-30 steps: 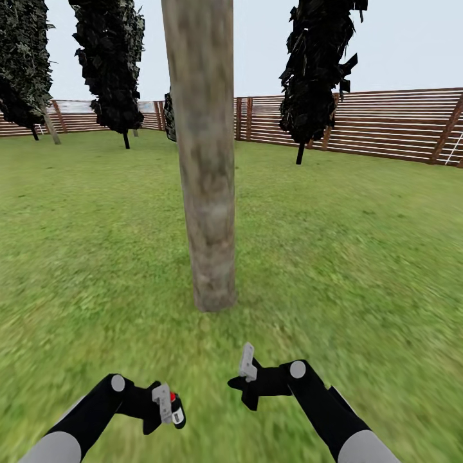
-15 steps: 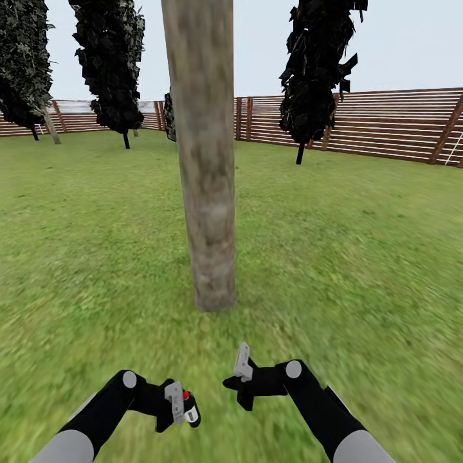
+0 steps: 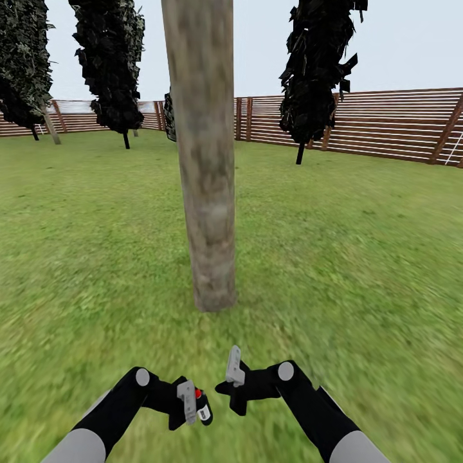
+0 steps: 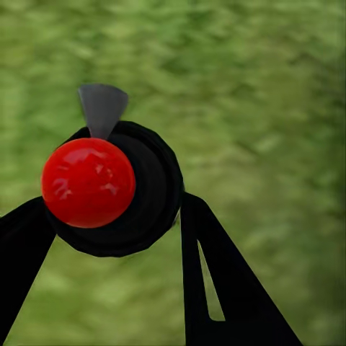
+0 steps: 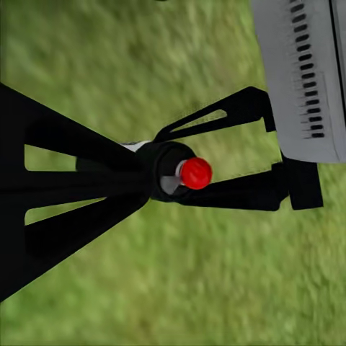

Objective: In the garden, pick up the pesticide atomizer on the floor and spray pesticide onto both trees until each tree trunk is fully covered.

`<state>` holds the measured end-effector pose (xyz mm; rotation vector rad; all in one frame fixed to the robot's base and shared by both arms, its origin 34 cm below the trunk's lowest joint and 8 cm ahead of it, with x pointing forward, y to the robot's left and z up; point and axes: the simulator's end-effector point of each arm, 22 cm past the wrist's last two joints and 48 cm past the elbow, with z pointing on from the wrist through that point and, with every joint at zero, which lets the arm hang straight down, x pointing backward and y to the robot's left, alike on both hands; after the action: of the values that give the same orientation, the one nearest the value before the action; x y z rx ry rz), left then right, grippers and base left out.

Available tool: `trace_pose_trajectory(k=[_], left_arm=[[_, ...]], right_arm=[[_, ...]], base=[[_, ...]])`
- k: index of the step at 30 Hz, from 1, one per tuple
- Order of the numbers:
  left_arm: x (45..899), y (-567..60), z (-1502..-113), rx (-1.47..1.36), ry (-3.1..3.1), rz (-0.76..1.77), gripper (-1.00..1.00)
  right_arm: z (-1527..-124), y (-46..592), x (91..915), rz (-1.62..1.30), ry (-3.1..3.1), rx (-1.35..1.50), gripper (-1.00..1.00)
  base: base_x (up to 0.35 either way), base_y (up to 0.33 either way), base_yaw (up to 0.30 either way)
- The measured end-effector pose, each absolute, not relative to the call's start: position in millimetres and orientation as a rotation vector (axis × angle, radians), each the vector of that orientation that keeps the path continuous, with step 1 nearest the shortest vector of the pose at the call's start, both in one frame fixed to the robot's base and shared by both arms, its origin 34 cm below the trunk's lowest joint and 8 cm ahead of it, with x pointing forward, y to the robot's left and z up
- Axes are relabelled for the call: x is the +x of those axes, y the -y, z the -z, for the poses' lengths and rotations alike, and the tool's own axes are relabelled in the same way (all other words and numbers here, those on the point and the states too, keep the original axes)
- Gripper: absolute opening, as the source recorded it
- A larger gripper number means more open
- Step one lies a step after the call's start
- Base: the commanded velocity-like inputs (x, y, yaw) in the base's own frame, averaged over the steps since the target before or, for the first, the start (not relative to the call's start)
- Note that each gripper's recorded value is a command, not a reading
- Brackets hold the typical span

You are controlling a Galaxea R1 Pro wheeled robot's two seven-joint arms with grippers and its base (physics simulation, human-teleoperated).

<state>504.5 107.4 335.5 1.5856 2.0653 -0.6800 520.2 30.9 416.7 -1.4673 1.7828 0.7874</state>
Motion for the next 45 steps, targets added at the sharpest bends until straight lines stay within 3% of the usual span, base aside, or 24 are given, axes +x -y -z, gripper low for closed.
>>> trace_pose_trajectory(k=[45], left_arm=[[496, -92, -348, 1.696, -1.976, 0.707, -1.0]], right_arm=[[-415, -28, 520, -0.783, -1.787, -1.469, -1.0]], base=[[0.0, 0.0, 0.0]])
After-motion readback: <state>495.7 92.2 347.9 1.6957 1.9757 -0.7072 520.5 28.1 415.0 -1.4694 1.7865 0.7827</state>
